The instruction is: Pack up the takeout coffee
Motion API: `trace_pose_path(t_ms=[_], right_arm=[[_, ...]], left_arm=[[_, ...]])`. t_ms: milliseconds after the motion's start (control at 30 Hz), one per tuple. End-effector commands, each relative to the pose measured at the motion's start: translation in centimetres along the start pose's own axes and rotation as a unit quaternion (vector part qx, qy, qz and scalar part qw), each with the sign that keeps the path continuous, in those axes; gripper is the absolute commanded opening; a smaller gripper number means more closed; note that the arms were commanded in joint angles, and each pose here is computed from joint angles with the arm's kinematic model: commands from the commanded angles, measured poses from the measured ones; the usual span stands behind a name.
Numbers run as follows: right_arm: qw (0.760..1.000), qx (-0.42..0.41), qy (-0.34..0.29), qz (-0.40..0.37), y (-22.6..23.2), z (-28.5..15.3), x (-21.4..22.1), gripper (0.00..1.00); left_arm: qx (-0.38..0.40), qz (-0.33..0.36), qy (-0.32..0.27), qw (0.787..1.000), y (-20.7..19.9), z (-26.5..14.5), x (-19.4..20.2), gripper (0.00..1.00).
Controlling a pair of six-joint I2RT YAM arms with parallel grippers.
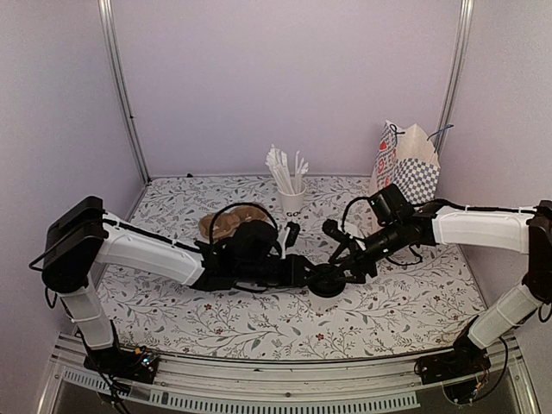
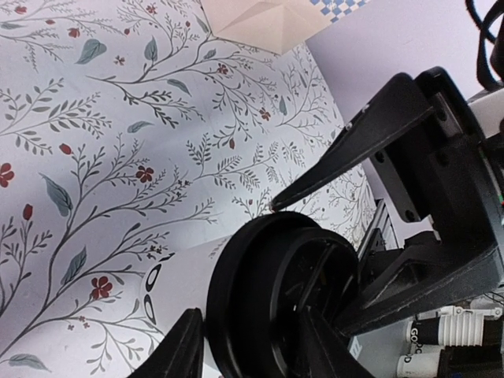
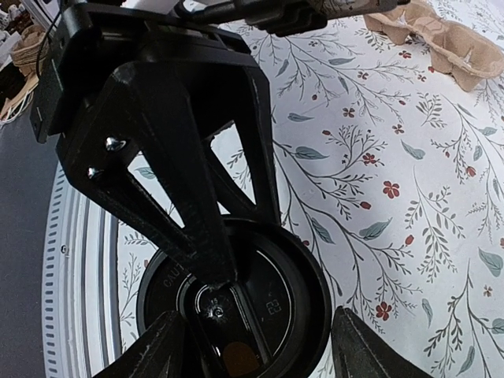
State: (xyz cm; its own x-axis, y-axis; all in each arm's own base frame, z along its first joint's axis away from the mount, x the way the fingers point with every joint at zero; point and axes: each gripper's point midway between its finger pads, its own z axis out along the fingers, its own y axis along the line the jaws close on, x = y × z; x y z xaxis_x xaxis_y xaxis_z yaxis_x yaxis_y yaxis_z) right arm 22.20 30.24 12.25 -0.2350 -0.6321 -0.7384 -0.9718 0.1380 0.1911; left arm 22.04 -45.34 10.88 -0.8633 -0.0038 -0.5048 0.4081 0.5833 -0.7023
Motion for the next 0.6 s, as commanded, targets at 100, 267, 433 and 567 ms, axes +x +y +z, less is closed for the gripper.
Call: trace_pose_path(t_ms=[100, 267, 433, 567], right_arm=[[0.999, -0.012, 0.038, 0.015, 1.1, -0.1, 2.4, 0.76], [1.000, -0.012, 0.000, -0.005, 1.8, -2.0, -0.4, 0.84], [0.999, -0.005, -0.027, -0.024, 2.3, -3.8, -2.2, 0.88], [0.999, 0.010, -0.034, -0.027, 1.9, -5.0, -2.8, 0.89]], left_arm=[[-0.049, 0.017, 0.031, 0.998, 3.2, -0.5, 1.8, 0.50], [-0.014, 0.070, -0.009, 0.997, -0.7, -1.4, -1.6, 0.54], [-0.009, 0.107, -0.044, 0.993, -3.0, -2.6, -4.2, 0.60], [-0.023, 0.135, -0.048, 0.989, -3.5, -3.1, -5.0, 0.62]])
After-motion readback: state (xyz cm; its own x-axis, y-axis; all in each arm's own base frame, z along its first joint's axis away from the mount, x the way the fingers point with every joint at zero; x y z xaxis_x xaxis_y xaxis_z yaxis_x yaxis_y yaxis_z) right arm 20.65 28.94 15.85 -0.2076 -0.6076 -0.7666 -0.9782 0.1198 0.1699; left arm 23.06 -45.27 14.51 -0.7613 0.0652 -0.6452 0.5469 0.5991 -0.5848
